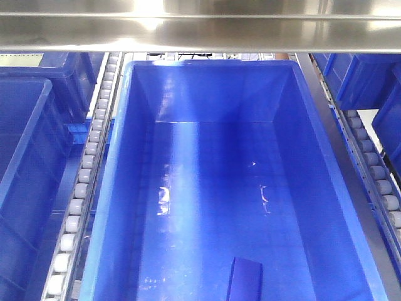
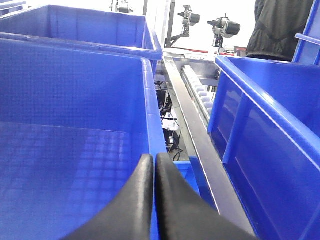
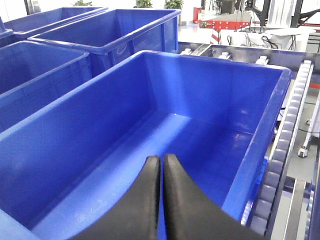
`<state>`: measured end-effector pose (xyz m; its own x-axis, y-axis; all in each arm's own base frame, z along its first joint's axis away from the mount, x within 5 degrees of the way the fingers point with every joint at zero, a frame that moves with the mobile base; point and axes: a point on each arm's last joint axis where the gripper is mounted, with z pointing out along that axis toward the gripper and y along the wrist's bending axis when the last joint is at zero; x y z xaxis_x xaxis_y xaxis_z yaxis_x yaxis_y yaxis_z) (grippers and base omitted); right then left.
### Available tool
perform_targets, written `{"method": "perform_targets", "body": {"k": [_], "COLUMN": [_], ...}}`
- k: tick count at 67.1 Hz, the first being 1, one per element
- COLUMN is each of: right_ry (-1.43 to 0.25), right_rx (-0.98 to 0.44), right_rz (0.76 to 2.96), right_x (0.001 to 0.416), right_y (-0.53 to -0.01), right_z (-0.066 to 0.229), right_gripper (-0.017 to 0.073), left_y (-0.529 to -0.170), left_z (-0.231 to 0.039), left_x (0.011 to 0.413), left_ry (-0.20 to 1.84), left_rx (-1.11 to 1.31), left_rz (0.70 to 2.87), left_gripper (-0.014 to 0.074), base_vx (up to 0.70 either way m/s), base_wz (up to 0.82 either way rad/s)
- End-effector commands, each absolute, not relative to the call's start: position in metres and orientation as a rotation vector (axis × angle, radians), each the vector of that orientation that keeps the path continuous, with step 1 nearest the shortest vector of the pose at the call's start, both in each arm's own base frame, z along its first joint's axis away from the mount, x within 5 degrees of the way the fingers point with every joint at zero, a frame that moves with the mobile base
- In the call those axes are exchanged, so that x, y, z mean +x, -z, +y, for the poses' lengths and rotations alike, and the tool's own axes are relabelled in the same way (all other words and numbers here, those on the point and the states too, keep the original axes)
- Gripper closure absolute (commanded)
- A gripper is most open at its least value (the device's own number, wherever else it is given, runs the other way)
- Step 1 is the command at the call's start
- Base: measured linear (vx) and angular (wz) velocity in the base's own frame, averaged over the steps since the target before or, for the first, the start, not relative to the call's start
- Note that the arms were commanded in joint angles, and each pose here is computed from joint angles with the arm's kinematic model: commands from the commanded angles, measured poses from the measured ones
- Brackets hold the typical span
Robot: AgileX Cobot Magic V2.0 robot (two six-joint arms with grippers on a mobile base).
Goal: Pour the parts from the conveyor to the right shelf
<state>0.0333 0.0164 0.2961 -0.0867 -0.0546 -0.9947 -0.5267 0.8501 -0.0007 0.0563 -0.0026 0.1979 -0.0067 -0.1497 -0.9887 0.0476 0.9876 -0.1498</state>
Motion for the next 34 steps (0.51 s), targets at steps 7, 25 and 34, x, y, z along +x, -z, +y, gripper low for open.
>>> {"method": "perform_targets", "body": {"k": [7,25,34], "right_ry": [-0.421,-0.367,-0.25], "right_rx": [-0.458,-0.48,-0.445], "right_rz": [1.551,1.534,1.525], "right_x": [0.0332,0.034,0.036], "right_y": [-0.3091,-0.3096,-0.3107], "right_z": [0.0168,0.0154,0.011], "right_gripper": [0.0568,0.0568,0.0568], "left_y": [-0.1976,-0.1976,-0.1976], "left_z": [-0.003,-0.003,-0.003], "left_x": [0.0565,0.0565,0.0565], "left_ry": [0.174,0.174,0.174], "left_rx": [-0.083,-0.083,-0.083], "left_rz": [1.51,1.51,1.51], "left_gripper": [0.06,0.06,0.06], "base_vx": [0.0,0.0,0.0], "base_wz": [0.0,0.0,0.0]}}
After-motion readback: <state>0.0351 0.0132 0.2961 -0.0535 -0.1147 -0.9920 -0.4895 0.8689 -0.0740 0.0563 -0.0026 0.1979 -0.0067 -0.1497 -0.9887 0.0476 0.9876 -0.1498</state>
